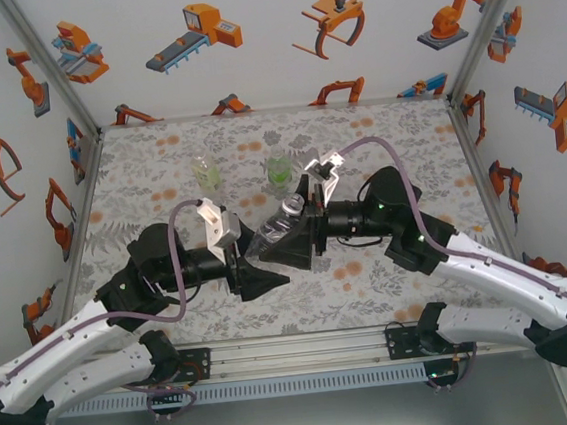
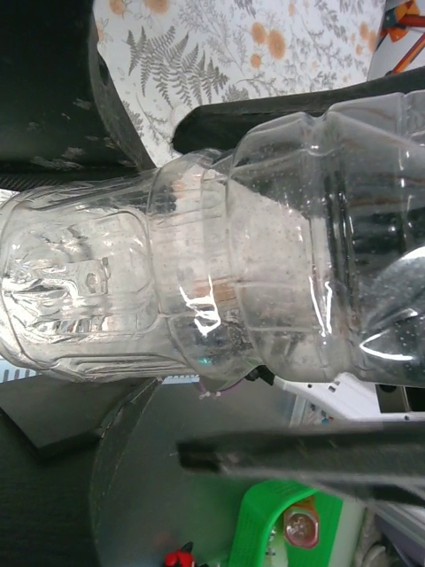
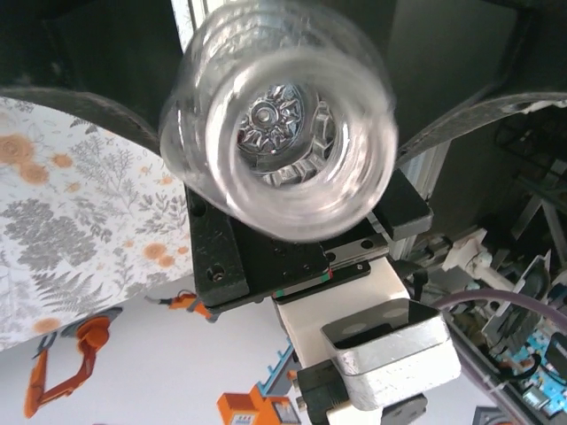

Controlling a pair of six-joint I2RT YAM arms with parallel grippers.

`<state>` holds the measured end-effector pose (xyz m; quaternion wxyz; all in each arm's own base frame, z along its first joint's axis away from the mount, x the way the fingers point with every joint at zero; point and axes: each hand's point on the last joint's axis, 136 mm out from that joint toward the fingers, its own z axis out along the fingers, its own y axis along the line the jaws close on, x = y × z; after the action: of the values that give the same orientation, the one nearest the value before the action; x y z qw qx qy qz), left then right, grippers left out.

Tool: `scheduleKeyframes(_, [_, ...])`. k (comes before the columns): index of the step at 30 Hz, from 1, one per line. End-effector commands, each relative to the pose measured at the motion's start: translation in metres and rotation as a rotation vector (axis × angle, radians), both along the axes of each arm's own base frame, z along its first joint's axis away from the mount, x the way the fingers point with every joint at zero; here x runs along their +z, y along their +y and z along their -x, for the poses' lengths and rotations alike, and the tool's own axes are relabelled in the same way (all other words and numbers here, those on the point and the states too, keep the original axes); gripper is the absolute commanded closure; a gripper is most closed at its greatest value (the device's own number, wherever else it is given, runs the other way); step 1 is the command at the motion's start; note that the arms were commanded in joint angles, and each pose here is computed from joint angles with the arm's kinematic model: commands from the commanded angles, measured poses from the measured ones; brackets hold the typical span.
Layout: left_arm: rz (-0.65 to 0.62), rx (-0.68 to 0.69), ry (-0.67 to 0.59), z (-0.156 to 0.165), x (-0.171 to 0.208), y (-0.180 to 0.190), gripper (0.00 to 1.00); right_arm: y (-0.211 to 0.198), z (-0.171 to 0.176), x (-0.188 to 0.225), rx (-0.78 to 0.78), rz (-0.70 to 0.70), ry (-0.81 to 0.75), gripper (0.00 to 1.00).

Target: Screw on the bottle caps

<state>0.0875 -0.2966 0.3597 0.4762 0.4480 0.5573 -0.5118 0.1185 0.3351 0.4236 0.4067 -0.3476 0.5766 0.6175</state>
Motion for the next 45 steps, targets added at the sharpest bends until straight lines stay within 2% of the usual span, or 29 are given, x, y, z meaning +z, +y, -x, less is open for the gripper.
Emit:
scheduleKeyframes(1, [0.090, 0.012, -0.053, 0.001, 0.030, 0.007, 0.47, -0.016, -0.005, 0.037, -0.094, -0.121, -0.039, 0.29])
scheduleKeyframes(8, [0.111, 0.026, -0.065, 0.000, 0.037, 0.008, 0.47, -0.023, -0.007, 0.055, -0.109, -0.234, -0.024, 0.28])
scheduleKeyframes(11, [0.111, 0.026, -0.063, -0.001, 0.037, 0.007, 0.46, -0.022, -0.007, 0.054, -0.106, -0.234, -0.018, 0.38])
scheduleKeyframes(13, [0.108, 0.026, -0.059, -0.002, 0.037, 0.007, 0.41, -0.021, -0.008, 0.052, -0.106, -0.229, -0.016, 0.47])
scheduleKeyframes(17, [0.112, 0.037, -0.051, -0.004, 0.040, 0.006, 0.19, -0.020, -0.008, 0.043, -0.110, -0.194, -0.012, 0.61])
scheduleKeyframes(22, [0.104, 0.045, -0.048, -0.005, 0.049, 0.006, 0.14, -0.015, -0.005, 0.027, -0.083, -0.118, -0.012, 0.67])
scheduleKeyframes(35, [0.066, -0.007, -0.019, -0.004, 0.046, -0.008, 0.21, -0.013, 0.000, 0.025, -0.058, -0.102, -0.011, 0.68])
scheduleKeyframes(43, [0.062, -0.013, -0.018, -0.004, 0.043, -0.010, 0.40, -0.015, 0.000, 0.026, -0.064, -0.101, -0.017, 0.68])
scheduleKeyframes(44, [0.060, -0.010, -0.018, -0.005, 0.042, -0.010, 0.43, -0.015, -0.001, 0.025, -0.071, -0.095, -0.017, 0.65])
scheduleKeyframes(45, [0.058, -0.005, -0.020, -0.005, 0.042, -0.009, 0.44, -0.016, -0.003, 0.024, -0.083, -0.088, -0.018, 0.56])
